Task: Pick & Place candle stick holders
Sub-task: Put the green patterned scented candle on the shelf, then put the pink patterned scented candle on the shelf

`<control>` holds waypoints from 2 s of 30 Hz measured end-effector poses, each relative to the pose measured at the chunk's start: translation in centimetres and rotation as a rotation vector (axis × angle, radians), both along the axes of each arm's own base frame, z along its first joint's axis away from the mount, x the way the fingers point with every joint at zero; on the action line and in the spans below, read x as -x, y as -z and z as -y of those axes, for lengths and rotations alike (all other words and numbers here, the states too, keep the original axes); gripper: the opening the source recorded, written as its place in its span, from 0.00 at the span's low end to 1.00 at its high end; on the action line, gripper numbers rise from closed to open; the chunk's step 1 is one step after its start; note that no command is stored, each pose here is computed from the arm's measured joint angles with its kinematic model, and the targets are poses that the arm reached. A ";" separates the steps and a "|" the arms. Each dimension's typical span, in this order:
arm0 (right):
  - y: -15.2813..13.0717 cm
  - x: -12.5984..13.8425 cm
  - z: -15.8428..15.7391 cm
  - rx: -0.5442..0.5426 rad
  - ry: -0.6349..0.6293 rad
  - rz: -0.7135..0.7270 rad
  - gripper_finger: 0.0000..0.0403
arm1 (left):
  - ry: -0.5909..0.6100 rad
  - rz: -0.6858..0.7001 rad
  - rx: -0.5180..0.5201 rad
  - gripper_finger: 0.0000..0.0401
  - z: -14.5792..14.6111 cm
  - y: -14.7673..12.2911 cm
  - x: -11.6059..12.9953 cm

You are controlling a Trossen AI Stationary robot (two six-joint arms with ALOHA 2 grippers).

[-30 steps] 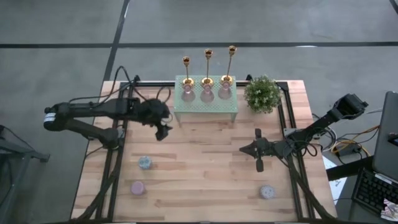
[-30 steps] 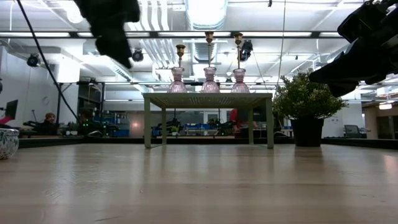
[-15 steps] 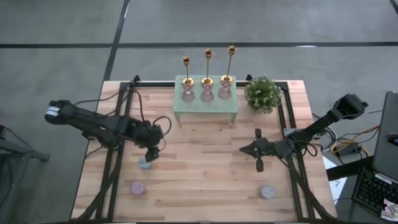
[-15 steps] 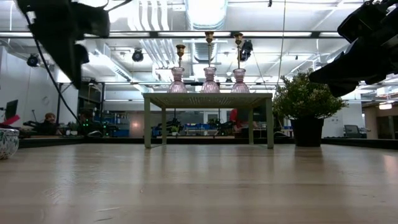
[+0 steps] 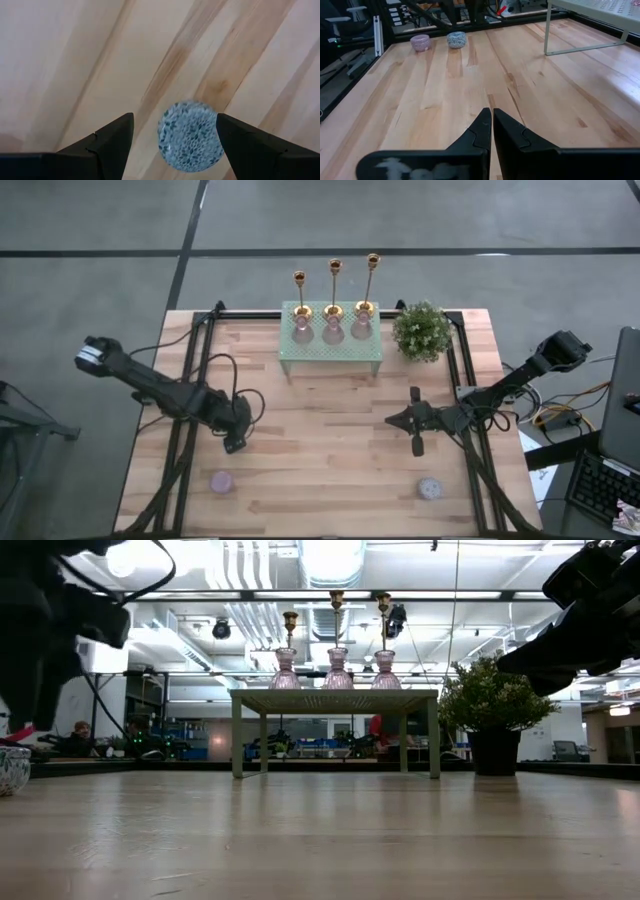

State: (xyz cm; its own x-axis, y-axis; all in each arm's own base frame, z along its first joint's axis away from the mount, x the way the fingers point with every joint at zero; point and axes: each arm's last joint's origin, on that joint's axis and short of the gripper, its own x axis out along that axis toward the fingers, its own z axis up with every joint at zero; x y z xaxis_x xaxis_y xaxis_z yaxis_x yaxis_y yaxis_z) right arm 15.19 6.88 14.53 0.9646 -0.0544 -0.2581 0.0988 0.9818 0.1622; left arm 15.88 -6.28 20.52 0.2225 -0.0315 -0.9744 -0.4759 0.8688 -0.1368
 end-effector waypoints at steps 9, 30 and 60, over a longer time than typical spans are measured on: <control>0.0 0.0 0.0 0.000 0.000 0.000 0.03 | -0.036 -0.028 0.061 0.72 1.2 1.3 0.8; 0.0 0.0 0.0 0.001 0.000 0.000 0.03 | -0.013 0.010 0.069 0.72 3.8 2.9 0.1; 0.0 0.0 0.0 -0.003 0.002 -0.001 0.03 | 0.008 -0.214 0.025 0.72 3.4 3.2 1.3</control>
